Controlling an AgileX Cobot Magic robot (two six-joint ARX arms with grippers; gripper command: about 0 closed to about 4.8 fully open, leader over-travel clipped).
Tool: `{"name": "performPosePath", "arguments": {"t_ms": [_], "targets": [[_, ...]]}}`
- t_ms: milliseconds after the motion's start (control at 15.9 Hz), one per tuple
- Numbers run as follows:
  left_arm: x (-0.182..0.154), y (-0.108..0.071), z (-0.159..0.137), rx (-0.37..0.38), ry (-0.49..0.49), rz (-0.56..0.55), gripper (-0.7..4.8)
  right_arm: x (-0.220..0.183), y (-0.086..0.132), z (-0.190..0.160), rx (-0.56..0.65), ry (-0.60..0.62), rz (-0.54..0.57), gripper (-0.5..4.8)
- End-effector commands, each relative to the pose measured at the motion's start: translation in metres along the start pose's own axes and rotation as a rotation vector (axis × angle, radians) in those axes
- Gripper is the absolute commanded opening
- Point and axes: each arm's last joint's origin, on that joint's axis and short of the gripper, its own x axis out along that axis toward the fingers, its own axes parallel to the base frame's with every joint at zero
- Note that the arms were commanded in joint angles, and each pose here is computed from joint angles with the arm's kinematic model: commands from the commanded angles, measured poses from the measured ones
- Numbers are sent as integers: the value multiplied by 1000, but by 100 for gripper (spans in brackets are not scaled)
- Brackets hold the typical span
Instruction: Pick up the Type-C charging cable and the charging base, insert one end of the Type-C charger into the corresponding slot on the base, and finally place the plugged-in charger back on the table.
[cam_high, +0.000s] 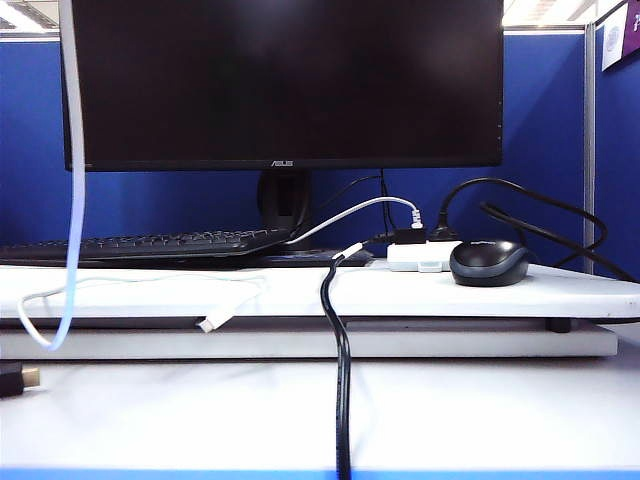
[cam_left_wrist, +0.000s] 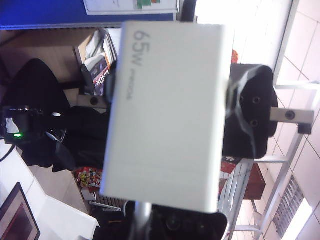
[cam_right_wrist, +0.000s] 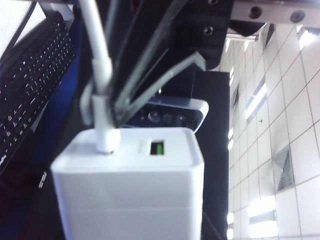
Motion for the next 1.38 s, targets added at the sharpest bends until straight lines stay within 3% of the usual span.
{"name": "performPosePath", "arguments": {"t_ms": [63,126,314,502,628,753,879,941,1004,1192,1255,1381], "targets": [[2,5,8,-12,-133,69,-5,0,-10,20,14,-17,-75,-5],[2,5,9,-7,-145,74,-5,5,-8,26,23,38,-57,-5],[2,5,9,-7,-154,78,-5,5,-9,39,24,0,-62,-5],[1,4,9,159,-155,93,-5,4,-11,38,29,37,-82,-5],[1,5,11,159,-194,116,-5,5,-11,38,30,41,-80,-5],[1,5,11,223,-189,122,-5,5,-11,38,30,36,-80,-5],[1,5,10,241,-181,119,-4,5,-10,38,30,34,-78,-5],[1,4,10,269,-166,109,193,7,-10,38,30,44,-73,-5],[1,4,10,270,-168,109,262,7,-10,38,30,44,-73,-5],[1,2,11,301,-168,101,274,7,-10,38,30,44,-73,-5],[1,-8,13,408,-160,64,409,7,-9,38,96,61,-72,-5],[1,-13,12,455,-166,55,409,7,-9,35,143,148,-70,-5]]}}
